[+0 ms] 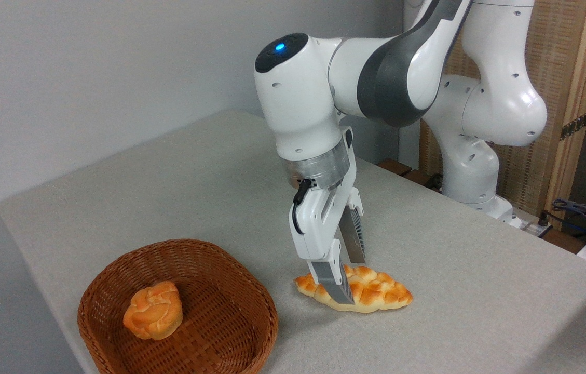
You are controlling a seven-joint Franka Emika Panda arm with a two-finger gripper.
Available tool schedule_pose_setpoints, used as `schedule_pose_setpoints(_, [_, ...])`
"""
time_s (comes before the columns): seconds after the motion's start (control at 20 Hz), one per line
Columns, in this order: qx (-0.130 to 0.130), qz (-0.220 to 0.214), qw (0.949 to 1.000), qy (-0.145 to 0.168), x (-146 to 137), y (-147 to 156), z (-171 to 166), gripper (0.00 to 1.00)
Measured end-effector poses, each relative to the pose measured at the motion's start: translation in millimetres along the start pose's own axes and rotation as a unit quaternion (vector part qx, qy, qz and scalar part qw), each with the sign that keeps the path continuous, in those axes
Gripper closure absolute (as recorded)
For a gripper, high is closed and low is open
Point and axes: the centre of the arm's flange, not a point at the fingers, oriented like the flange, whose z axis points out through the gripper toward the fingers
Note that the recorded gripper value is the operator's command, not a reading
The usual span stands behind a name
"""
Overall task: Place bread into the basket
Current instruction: 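Lower the gripper onto the braided loaf and close on its middle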
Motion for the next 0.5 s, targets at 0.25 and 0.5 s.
schedule_pose_setpoints(0.25, [0.003,0.013,0.9999,-0.007,0.9,0.2,8.3,0.75])
schedule_pose_setpoints(0.5, [0.003,0.026,0.9996,-0.008,0.9,0.3,8.4,0.76])
